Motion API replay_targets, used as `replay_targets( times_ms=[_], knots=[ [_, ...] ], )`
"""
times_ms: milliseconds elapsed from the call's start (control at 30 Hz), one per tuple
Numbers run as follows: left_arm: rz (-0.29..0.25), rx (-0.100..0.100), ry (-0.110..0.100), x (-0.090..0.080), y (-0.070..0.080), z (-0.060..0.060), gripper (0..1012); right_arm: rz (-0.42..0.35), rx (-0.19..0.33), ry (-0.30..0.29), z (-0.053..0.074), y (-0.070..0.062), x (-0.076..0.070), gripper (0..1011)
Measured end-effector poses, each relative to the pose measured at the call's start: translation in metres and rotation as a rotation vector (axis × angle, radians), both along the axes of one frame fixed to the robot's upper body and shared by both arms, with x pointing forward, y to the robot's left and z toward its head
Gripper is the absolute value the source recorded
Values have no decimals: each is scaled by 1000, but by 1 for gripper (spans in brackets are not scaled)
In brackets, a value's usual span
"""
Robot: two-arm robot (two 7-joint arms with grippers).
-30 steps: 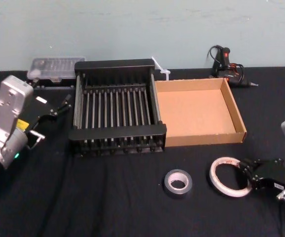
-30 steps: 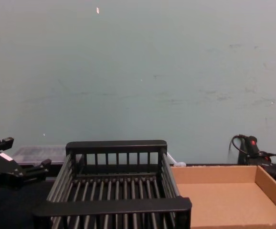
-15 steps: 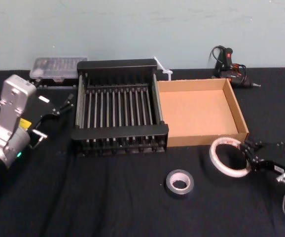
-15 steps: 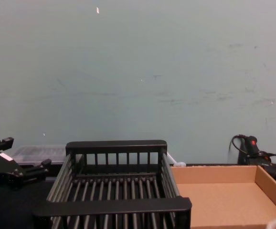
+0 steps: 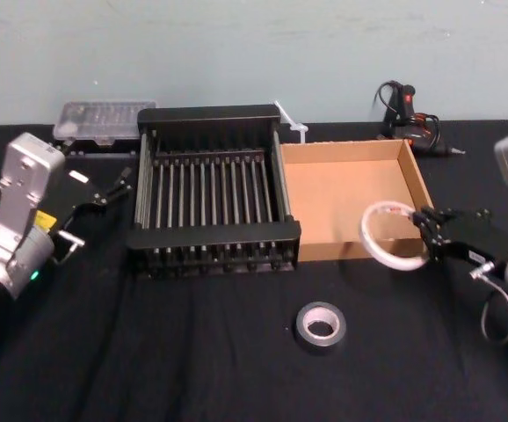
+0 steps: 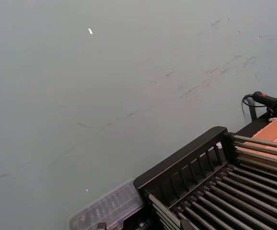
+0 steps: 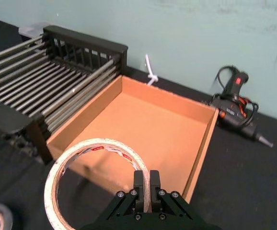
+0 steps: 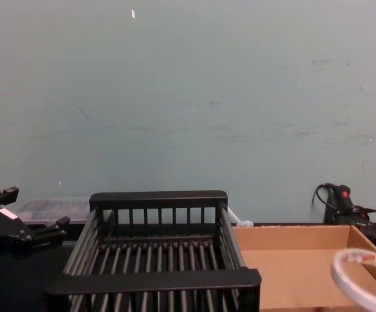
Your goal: Pick up the white tape and place it into the black box , Pick up the silver tape and place it into the brown box.
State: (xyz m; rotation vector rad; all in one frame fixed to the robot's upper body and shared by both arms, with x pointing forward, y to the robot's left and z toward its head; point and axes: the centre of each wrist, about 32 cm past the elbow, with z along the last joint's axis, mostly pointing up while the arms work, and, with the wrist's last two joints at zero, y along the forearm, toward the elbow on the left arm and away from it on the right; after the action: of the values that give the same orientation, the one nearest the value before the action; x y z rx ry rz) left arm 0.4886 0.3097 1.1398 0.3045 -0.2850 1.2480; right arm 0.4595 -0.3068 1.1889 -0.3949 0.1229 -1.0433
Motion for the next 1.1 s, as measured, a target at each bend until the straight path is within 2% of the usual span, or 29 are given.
replay_targets(
  times_ms=[533, 1100],
  knots=[
    [0, 0, 0, 0, 0, 0, 1001, 59, -12, -64, 11, 24, 35, 84],
    [0, 0, 0, 0, 0, 0, 1001, 153, -11, -100, 20, 66, 61, 84]
  ],
)
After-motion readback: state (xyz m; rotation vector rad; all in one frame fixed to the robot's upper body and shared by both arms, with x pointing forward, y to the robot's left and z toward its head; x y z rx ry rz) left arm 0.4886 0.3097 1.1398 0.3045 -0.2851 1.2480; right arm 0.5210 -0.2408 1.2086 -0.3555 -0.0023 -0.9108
